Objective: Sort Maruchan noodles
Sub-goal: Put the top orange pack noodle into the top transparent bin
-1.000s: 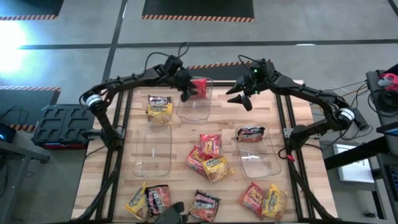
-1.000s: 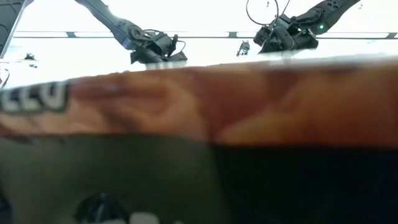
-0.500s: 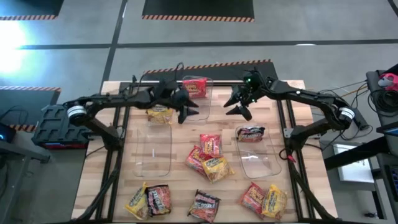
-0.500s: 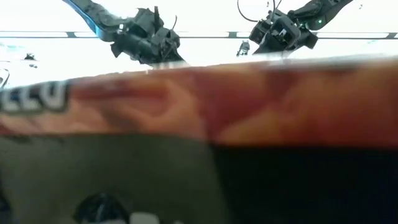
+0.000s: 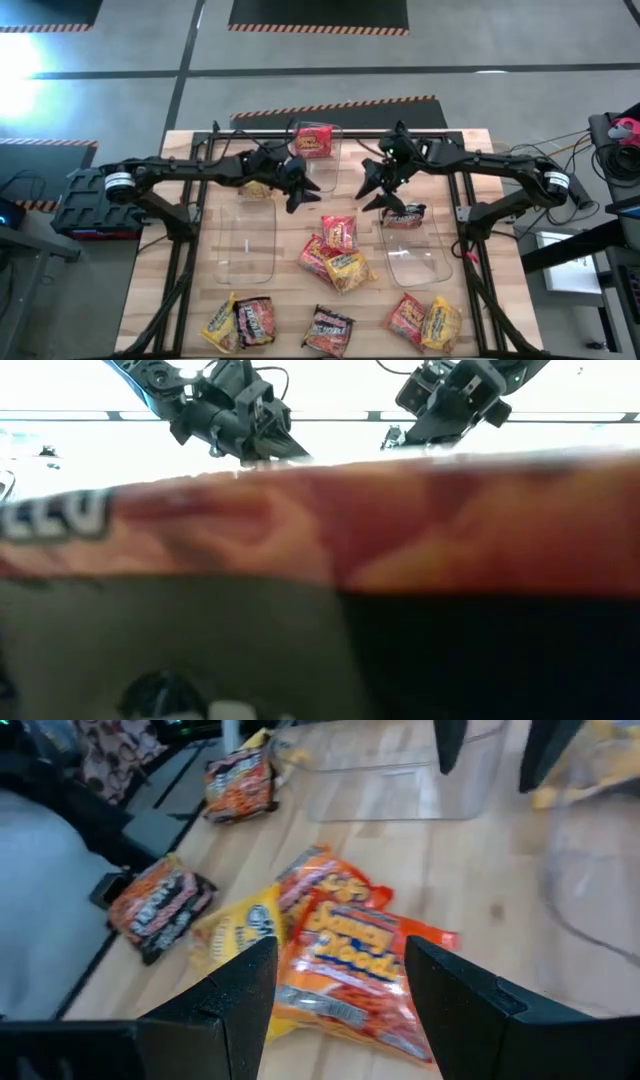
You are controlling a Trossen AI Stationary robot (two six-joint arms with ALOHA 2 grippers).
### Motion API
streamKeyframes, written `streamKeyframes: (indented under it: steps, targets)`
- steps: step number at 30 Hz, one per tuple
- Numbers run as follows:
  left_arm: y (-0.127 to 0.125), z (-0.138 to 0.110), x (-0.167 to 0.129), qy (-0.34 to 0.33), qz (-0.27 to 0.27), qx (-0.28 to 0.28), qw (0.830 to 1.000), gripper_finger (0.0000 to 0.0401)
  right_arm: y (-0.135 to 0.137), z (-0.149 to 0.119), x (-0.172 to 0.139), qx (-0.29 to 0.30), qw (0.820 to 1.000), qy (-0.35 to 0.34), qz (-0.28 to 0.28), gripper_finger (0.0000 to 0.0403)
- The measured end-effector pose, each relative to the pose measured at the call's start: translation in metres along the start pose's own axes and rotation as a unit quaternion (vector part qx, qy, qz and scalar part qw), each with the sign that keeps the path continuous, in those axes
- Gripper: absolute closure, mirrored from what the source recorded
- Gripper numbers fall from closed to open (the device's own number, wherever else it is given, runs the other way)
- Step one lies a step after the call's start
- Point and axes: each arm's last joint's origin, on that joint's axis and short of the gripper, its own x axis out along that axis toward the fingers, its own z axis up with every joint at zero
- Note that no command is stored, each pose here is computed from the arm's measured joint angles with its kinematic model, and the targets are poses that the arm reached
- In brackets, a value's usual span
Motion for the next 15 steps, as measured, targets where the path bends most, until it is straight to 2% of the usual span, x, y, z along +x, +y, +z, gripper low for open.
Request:
streamKeyframes:
  steps: [7,11,15]
  targets:
    - [-0.016,-0.011,0.007,0.042,-0.02,-0.118,0.992,0.0233,0.015,-0.001,0.016,0.073,0.996,0.041,-0.042,0.0195]
    - [-0.026,-0.014,0.011,0.055,-0.031,-0.173,0.983,0.0233,0.024,-0.004,0.023,0.126,0.989,0.065,-0.047,0.0195]
    - [-0.035,-0.022,0.02,0.076,-0.035,-0.22,0.972,0.0233,0.037,-0.004,0.033,0.145,0.986,0.08,-0.03,0.0195]
